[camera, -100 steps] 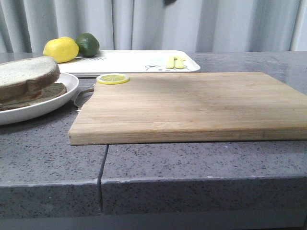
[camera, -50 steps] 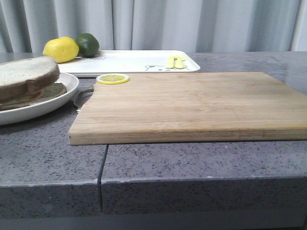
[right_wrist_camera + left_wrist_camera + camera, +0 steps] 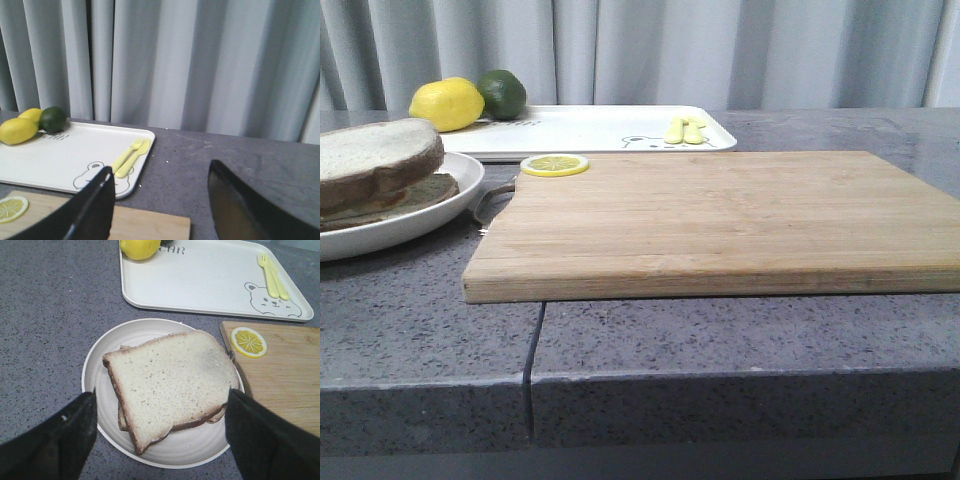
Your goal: Place bread and move sandwich to tray
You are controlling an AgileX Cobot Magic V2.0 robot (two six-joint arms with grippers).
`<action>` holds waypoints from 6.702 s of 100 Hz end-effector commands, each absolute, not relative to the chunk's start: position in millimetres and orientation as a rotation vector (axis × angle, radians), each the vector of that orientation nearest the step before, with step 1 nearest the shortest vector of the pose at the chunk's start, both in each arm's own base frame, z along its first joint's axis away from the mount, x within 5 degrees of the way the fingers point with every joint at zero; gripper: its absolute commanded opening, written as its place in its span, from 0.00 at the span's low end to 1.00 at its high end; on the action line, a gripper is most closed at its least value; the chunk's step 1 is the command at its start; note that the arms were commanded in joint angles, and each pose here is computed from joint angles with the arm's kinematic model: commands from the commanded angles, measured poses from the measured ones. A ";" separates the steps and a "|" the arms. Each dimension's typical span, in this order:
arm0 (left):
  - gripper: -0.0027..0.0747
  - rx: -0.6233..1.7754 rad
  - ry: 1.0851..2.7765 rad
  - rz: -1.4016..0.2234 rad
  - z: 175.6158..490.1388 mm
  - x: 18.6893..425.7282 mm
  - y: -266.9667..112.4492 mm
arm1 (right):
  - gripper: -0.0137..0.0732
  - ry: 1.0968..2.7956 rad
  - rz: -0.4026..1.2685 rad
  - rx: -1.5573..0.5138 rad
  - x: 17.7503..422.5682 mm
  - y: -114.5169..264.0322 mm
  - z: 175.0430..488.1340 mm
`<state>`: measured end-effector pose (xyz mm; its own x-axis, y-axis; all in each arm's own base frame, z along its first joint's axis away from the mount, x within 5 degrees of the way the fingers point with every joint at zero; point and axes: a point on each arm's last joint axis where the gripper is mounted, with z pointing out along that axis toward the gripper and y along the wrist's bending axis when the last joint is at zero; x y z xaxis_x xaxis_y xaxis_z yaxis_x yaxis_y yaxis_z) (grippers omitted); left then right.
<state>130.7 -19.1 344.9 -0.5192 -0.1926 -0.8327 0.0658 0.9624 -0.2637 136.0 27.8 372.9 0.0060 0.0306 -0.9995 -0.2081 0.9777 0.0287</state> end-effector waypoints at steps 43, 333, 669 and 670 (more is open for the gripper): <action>0.67 -0.107 2.000 -0.337 360.6 133.5 -18.6 | 0.65 1.554 0.036 -0.119 77.2 7.8 324.9; 0.67 -0.532 2.250 -0.222 294.2 222.3 18.5 | 0.65 1.580 0.035 -0.121 78.4 7.9 314.6; 0.01 -0.653 2.094 -0.683 354.1 281.5 1.6 | 0.65 1.575 0.044 -0.114 78.4 8.0 315.0; 0.01 -0.650 2.094 -0.690 354.3 282.6 1.2 | 0.65 1.575 0.044 -0.114 78.4 8.0 315.0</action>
